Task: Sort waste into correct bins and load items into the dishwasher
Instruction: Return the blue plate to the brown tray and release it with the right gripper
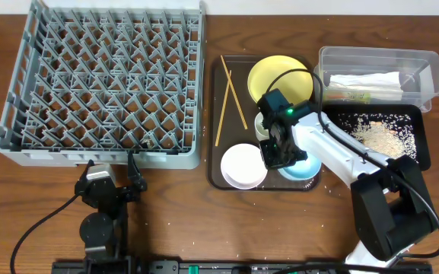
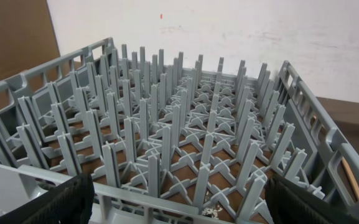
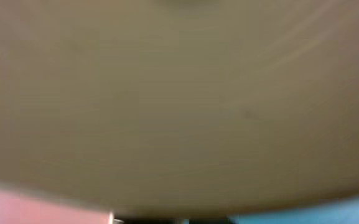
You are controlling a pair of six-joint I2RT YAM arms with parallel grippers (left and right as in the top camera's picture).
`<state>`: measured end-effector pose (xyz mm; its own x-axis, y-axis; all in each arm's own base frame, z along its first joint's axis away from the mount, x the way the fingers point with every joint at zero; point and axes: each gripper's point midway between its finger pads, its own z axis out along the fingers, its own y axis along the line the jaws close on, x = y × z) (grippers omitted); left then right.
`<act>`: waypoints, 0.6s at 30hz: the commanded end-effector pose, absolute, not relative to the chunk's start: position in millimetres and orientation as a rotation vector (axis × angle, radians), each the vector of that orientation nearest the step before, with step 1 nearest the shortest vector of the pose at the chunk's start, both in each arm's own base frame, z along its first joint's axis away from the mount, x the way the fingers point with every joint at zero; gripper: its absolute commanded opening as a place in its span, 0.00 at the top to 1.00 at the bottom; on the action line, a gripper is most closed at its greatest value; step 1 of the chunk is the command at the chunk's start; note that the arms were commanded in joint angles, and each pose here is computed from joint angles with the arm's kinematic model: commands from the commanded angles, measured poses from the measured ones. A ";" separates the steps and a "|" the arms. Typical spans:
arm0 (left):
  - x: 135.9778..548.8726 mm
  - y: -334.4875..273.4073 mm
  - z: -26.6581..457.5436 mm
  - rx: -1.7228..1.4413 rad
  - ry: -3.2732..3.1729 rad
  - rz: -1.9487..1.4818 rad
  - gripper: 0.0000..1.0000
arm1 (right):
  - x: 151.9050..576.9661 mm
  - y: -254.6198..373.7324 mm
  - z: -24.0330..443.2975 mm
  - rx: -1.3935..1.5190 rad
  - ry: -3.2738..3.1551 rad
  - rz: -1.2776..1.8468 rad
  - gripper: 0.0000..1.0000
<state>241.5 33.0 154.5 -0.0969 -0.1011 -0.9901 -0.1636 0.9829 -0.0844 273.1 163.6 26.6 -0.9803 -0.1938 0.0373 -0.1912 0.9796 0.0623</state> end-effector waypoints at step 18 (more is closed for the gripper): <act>240.9 27.0 164.1 -0.371 1.643 -0.150 0.11 | 329.4 178.2 158.7 0.307 -3.323 -0.254 0.21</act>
<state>241.9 30.2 154.6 -0.0866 -0.1844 -0.9790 -0.1559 0.9731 -0.1695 314.1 187.9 149.3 -0.9625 -0.2138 -0.1669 -0.2385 0.9603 0.1449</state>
